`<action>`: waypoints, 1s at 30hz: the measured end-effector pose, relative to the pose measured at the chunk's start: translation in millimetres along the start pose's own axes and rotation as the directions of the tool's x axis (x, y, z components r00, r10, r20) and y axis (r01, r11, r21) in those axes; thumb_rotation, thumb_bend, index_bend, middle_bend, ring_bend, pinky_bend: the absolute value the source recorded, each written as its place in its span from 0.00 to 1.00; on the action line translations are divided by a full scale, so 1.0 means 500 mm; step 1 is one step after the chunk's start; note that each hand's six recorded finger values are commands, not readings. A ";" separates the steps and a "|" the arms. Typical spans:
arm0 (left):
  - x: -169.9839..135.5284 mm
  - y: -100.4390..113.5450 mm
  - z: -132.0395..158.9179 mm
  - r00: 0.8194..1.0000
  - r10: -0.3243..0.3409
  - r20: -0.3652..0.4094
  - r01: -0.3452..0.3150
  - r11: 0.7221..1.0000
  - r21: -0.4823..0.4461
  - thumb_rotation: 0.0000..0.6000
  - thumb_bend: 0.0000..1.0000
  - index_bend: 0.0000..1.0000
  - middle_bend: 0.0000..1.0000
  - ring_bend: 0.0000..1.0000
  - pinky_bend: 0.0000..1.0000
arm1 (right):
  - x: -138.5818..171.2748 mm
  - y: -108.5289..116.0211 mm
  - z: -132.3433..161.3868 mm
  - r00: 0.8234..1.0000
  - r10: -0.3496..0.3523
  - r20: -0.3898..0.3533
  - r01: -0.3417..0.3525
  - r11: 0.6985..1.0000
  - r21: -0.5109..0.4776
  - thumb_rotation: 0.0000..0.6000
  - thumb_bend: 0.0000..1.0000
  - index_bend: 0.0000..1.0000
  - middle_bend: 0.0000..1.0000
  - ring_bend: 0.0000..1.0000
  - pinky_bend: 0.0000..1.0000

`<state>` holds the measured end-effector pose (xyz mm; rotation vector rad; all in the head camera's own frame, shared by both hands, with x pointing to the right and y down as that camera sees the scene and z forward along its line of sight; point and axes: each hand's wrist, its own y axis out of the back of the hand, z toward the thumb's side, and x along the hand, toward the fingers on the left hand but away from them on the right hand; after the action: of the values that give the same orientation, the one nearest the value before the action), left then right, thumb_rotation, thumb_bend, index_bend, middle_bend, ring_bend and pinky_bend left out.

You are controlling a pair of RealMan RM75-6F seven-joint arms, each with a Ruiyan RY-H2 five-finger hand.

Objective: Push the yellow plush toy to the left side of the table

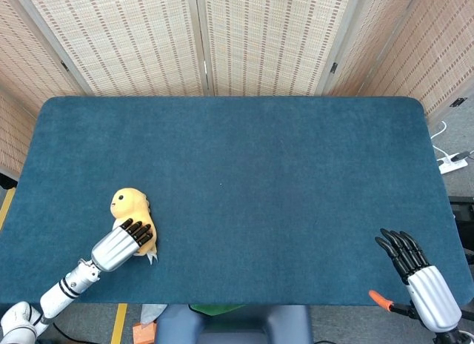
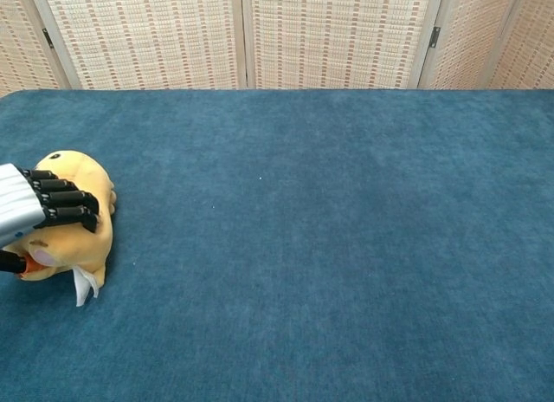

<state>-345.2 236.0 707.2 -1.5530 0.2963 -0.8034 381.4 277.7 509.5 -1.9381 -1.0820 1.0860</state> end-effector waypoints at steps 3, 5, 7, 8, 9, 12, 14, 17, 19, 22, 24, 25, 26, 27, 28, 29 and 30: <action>-0.006 -0.012 -0.001 0.999 -0.032 -0.005 0.033 0.999 0.012 1.00 0.42 0.25 0.45 0.40 0.51 | 0.003 0.000 0.002 1.000 -0.002 -0.002 0.002 1.000 0.000 1.00 0.11 0.00 0.00 0.00 0.00; -0.007 -0.012 -0.004 0.999 -0.029 -0.022 0.029 1.000 0.002 1.00 0.39 0.05 0.27 0.25 0.41 | 0.004 0.001 0.003 1.000 -0.005 -0.003 0.005 1.000 -0.001 1.00 0.12 0.00 0.00 0.00 0.00; -0.009 -0.007 -0.008 0.999 -0.016 -0.048 0.014 0.999 -0.038 1.00 0.37 0.00 0.17 0.17 0.36 | 0.006 0.002 0.004 1.000 -0.006 -0.004 0.006 1.000 -0.004 1.00 0.12 0.00 0.00 0.00 0.00; -0.010 -0.004 -0.010 0.998 -0.008 -0.059 0.004 0.998 -0.059 1.00 0.37 0.00 0.12 0.13 0.34 | 0.006 0.002 0.004 1.000 -0.006 -0.004 0.006 1.000 -0.005 1.00 0.12 0.00 0.00 0.00 0.00; -0.011 0.000 -0.012 0.998 0.001 -0.069 -0.006 0.997 -0.079 1.00 0.36 0.00 0.09 0.11 0.32 | 0.007 0.002 0.004 1.000 -0.006 -0.005 0.006 1.000 -0.006 1.00 0.13 0.00 0.00 0.00 0.00; -0.017 0.016 -0.016 0.995 0.036 -0.094 -0.048 0.990 -0.131 1.00 0.34 0.00 0.04 0.07 0.30 | 0.009 0.004 0.004 1.000 -0.006 -0.010 0.006 1.000 -0.010 1.00 0.13 0.00 0.00 0.00 0.00; -0.023 0.029 -0.017 0.993 0.058 -0.106 -0.075 0.983 -0.165 1.00 0.33 0.00 0.01 0.06 0.29 | 0.010 0.005 0.005 1.000 -0.007 -0.015 0.006 1.000 -0.011 1.00 0.13 0.00 0.00 0.00 0.00; -0.031 0.045 -0.016 0.990 0.080 -0.116 -0.102 0.973 -0.207 1.00 0.32 0.00 0.00 0.05 0.28 | 0.014 0.008 0.007 1.000 -0.009 -0.022 0.008 1.000 -0.015 1.00 0.14 0.00 0.00 0.00 0.00; -0.038 0.057 -0.014 0.988 0.089 -0.123 -0.115 0.967 -0.225 1.00 0.32 0.00 0.00 0.04 0.27 | 0.016 0.010 0.008 1.000 -0.011 -0.027 0.011 1.000 -0.017 1.00 0.14 0.00 0.00 0.00 0.00; -0.052 0.072 -0.013 0.986 0.090 -0.138 -0.123 0.960 -0.252 1.00 0.31 0.00 0.00 0.03 0.26 | 0.019 0.013 0.009 0.999 -0.014 -0.034 0.013 1.000 -0.021 1.00 0.14 0.00 0.00 0.00 0.00; -0.063 0.082 -0.013 0.985 0.085 -0.149 -0.122 0.957 -0.264 1.00 0.30 0.00 0.00 0.02 0.26 | 0.022 0.013 0.010 0.999 -0.011 -0.039 0.010 1.000 -0.023 1.00 0.14 0.00 0.00 0.00 0.00; -0.071 0.088 -0.014 0.985 0.077 -0.157 -0.118 0.956 -0.268 1.00 0.30 0.00 0.00 0.02 0.26 | 0.023 0.013 0.011 0.999 -0.010 -0.042 0.009 1.000 -0.024 1.00 0.14 0.00 0.00 0.00 0.00; -0.077 0.092 -0.015 0.984 0.070 -0.163 -0.112 0.957 -0.268 1.00 0.30 0.00 0.00 0.02 0.25 | 0.024 0.013 0.012 0.999 -0.008 -0.046 0.007 1.000 -0.024 1.00 0.14 0.00 0.00 0.00 0.00; -0.084 0.095 -0.016 0.984 0.061 -0.169 -0.106 0.958 -0.267 1.00 0.30 0.00 0.00 0.02 0.25 | 0.024 0.013 0.013 0.999 -0.008 -0.050 0.007 1.000 -0.025 1.00 0.14 0.00 0.00 0.00 0.00; -0.094 0.100 -0.018 0.983 0.049 -0.177 -0.095 0.960 -0.263 1.00 0.30 0.00 0.00 0.02 0.25 | 0.025 0.013 0.014 0.999 -0.007 -0.053 0.006 1.000 -0.026 1.00 0.14 0.00 0.00 0.00 0.00; -0.102 0.103 -0.019 0.982 0.039 -0.183 -0.086 0.962 -0.260 1.00 0.30 0.00 0.00 0.02 0.25 | 0.027 0.013 0.016 0.998 -0.007 -0.056 0.005 1.000 -0.027 1.00 0.14 0.00 0.00 0.00 0.00; -0.112 0.106 -0.021 0.982 0.028 -0.189 -0.077 0.963 -0.257 1.00 0.30 0.00 0.00 0.02 0.25 | 0.027 0.013 0.016 0.998 -0.006 -0.058 0.004 1.000 -0.029 1.00 0.14 0.00 0.00 0.00 0.00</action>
<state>-378.0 253.7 639.0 -1.7124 0.5979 -0.8943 380.7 288.0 495.8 -1.9762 -1.0760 1.0103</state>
